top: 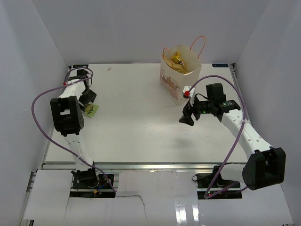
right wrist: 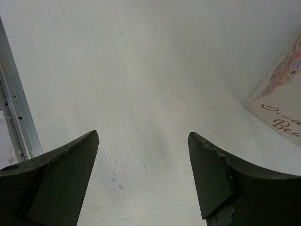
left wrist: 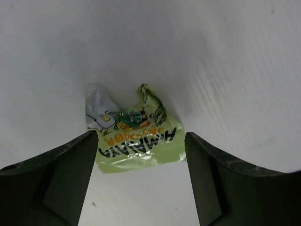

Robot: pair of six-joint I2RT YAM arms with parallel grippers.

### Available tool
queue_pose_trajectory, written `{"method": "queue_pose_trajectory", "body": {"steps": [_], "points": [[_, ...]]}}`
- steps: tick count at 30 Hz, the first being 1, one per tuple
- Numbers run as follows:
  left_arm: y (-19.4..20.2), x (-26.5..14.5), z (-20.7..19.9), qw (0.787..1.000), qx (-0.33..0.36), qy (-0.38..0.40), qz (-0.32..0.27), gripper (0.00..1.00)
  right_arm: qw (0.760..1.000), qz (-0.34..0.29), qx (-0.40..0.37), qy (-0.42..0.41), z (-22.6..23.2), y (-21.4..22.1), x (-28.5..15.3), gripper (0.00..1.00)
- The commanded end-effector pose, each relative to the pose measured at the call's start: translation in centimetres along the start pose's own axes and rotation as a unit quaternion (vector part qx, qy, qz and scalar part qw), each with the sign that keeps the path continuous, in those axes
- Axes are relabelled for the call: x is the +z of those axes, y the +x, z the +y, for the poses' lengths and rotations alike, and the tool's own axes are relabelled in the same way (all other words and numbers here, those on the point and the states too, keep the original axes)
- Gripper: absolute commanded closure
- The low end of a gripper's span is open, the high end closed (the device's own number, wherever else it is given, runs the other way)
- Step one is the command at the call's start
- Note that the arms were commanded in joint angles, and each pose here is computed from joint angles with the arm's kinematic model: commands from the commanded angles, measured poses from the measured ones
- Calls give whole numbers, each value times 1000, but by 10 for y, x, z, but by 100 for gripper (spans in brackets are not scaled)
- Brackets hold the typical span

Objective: Place the snacks into the paper bag

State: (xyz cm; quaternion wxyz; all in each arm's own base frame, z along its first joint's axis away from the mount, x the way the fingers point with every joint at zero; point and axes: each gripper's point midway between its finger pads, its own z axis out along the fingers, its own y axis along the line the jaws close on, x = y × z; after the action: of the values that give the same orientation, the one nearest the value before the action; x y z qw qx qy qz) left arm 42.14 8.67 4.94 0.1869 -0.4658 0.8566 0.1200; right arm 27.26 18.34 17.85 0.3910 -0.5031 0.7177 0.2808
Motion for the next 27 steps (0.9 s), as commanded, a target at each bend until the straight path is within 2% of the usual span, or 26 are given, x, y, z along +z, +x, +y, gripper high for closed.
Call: {"method": "queue_pose_trajectory", "body": {"steps": [1, 5, 8, 11, 12, 15, 17, 19, 20, 21, 22, 24, 25, 27], "points": [[-20, -2, 3, 1000, -2, -23, -15, 15, 999, -37, -26, -11, 6, -18, -6, 18], [-17, 12, 1, 999, 3, -37, -6, 16, 999, -36, -15, -23, 10, -13, -2, 17], [-10, 23, 4, 999, 9, -51, 7, 25, 999, -36, -13, -26, 11, -12, -1, 17], [-4, 28, 7, 998, 6, -53, 20, 43, 999, -39, -10, -32, 13, -13, -1, 18], [-2, 28, 9, 998, 8, -55, 23, 53, 999, -41, -10, -34, 13, -13, -1, 18], [0, 24, 9, 999, 10, -46, 28, 65, 998, -47, -10, -47, 19, -16, -2, 18], [3, 16, 5, 999, 17, -21, 35, 78, 996, -58, -10, -71, 28, -21, -3, 18], [9, 3, -2, 999, 18, 22, 46, 87, 993, -67, -6, -97, 38, -23, -2, 18], [22, -8, -16, 994, 23, 75, 79, 91, 989, -79, -5, -126, 51, -28, 0, 19], [23, -16, -29, 989, 25, 124, 77, 93, 987, -80, -3, -141, 58, -31, 3, 19], [48, -19, -28, 982, 35, 150, 105, 94, 985, -76, 14, -154, 65, -32, 6, 20], [60, -65, -56, 955, 31, 271, 121, 96, 983, -71, 11, -172, 79, -41, 19, 20], [76, -80, -65, 942, 44, 304, 132, 96, 984, -53, 48, -163, 78, -40, 27, 21], [105, -112, -75, 914, 49, 368, 162, 96, 984, -56, 54, -161, 80, -55, 45, 21]]}}
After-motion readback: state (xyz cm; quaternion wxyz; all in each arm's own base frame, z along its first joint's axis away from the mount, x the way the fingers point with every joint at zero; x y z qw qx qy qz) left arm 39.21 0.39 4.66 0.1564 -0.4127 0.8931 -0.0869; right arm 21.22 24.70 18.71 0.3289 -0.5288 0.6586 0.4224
